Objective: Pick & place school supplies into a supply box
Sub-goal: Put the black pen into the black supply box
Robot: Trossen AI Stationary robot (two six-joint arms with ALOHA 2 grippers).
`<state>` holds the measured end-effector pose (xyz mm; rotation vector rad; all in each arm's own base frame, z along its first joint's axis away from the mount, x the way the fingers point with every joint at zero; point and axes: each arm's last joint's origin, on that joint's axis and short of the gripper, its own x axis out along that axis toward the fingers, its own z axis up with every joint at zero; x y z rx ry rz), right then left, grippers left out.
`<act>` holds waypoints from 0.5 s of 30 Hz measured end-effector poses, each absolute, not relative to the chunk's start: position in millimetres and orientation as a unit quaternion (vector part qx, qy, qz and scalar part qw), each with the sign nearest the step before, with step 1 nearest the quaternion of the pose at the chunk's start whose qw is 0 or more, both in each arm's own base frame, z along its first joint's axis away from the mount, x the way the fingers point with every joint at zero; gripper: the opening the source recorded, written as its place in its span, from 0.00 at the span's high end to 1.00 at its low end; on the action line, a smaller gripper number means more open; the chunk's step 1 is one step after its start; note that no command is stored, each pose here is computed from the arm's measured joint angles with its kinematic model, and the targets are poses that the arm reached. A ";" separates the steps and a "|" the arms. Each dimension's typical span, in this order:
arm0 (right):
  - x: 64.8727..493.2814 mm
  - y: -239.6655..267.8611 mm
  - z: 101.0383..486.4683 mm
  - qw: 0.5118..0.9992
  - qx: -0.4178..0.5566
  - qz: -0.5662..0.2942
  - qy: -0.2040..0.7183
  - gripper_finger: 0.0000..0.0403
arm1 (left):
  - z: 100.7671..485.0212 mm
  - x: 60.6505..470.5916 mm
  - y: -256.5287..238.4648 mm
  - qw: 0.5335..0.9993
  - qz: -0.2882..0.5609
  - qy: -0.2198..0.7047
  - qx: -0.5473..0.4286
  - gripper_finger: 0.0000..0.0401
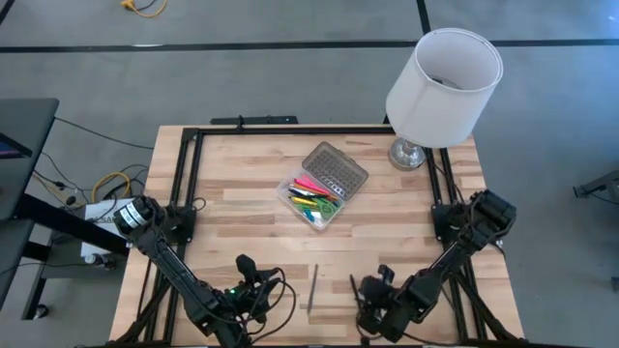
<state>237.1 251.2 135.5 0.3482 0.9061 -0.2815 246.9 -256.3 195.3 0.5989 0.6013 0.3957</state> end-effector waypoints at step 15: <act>240.3 242.8 133.2 0.854 0.221 -0.188 0.432 0.74 | 187.7 244.7 -252.5 0.888 0.191 0.298 0.294 0.72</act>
